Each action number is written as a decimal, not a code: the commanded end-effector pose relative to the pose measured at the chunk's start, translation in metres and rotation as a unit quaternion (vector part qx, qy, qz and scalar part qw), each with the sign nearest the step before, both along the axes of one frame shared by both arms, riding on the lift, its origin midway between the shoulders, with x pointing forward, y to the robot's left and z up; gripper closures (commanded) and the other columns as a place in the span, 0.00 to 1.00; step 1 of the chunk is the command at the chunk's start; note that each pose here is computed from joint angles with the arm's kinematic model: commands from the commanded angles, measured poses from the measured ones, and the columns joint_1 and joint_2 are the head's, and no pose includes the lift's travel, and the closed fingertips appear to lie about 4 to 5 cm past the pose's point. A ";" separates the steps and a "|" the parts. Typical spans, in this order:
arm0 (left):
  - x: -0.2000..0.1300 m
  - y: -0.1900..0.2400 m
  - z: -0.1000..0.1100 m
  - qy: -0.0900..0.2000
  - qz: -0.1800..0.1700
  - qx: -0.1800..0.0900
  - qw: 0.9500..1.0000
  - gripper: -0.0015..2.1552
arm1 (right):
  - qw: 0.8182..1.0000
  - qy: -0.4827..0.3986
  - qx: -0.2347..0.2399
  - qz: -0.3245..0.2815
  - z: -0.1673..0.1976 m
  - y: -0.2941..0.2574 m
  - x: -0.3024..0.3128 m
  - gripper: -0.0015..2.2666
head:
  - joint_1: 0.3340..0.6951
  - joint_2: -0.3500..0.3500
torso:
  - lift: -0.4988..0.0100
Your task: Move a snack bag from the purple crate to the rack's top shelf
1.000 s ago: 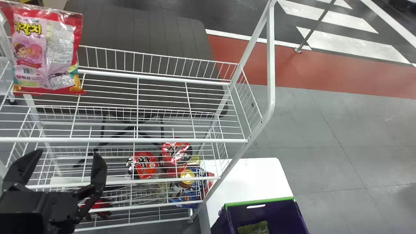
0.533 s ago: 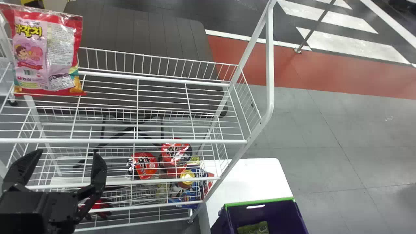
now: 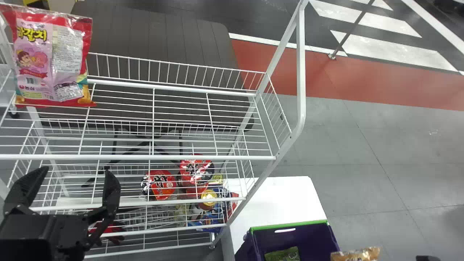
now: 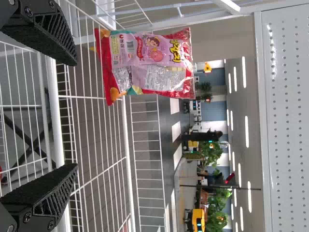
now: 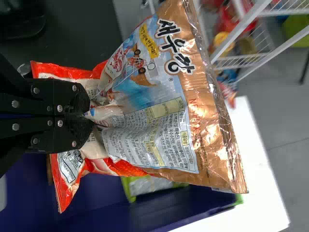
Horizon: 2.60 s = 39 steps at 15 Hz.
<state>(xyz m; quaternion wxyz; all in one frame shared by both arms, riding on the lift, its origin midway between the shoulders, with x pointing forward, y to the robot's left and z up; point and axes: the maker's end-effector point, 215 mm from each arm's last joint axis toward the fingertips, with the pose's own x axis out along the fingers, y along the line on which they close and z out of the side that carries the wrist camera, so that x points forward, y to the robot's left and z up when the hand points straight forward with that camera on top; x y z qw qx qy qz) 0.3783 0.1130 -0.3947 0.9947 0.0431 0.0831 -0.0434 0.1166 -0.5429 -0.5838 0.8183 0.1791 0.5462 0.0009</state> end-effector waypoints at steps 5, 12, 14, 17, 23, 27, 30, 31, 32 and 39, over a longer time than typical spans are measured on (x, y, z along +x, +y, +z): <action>-0.005 0.002 0.006 -0.006 0.005 0.006 1.000 0.03 | 0.996 -0.085 0.037 -0.015 0.093 0.068 0.066 0.90 | 1.00 0.00 | 0.98; -0.007 0.017 0.012 -0.014 0.011 0.006 1.000 0.03 | 0.982 -0.160 0.095 -0.026 0.192 0.157 0.135 0.90 | 1.00 0.00 | 0.98; -0.005 0.030 0.021 -0.027 0.024 -0.007 0.999 0.03 | 0.977 -0.190 0.095 0.003 0.219 0.181 0.159 0.90 | 1.00 0.00 | 0.98; 0.006 0.060 0.024 -0.027 0.040 -0.018 0.999 0.03 | 0.966 -0.238 0.084 0.053 0.256 0.215 0.193 0.90 | 1.00 0.00 | 0.98; 0.014 0.088 0.026 -0.028 0.049 -0.030 0.998 0.03 | 0.946 -0.294 0.039 0.129 0.302 0.286 0.260 0.90 | 1.00 0.27 | 0.98; 0.015 0.088 0.024 -0.026 0.048 -0.029 0.998 0.03 | 0.939 -0.305 0.000 0.158 0.312 0.329 0.295 0.90 | 1.00 0.40 | 0.98; 0.016 0.089 0.023 -0.025 0.047 -0.029 0.998 0.03 | 0.938 -0.298 -0.020 0.177 0.306 0.357 0.319 0.90 | 1.00 0.45 | 0.98; 0.015 0.089 0.022 -0.025 0.047 -0.029 0.998 0.03 | 0.938 -0.296 -0.027 0.181 0.304 0.363 0.327 0.90 | 1.00 0.47 | 0.98; 0.015 0.089 0.022 -0.025 0.047 -0.029 0.998 0.03 | 0.938 -0.291 -0.033 0.186 0.301 0.369 0.336 0.90 | 1.00 0.51 | 0.98; 0.014 0.089 0.021 -0.023 0.045 -0.025 0.998 0.03 | 0.947 -0.235 -0.041 0.215 0.251 0.412 0.360 0.90 | 1.00 0.58 | 0.98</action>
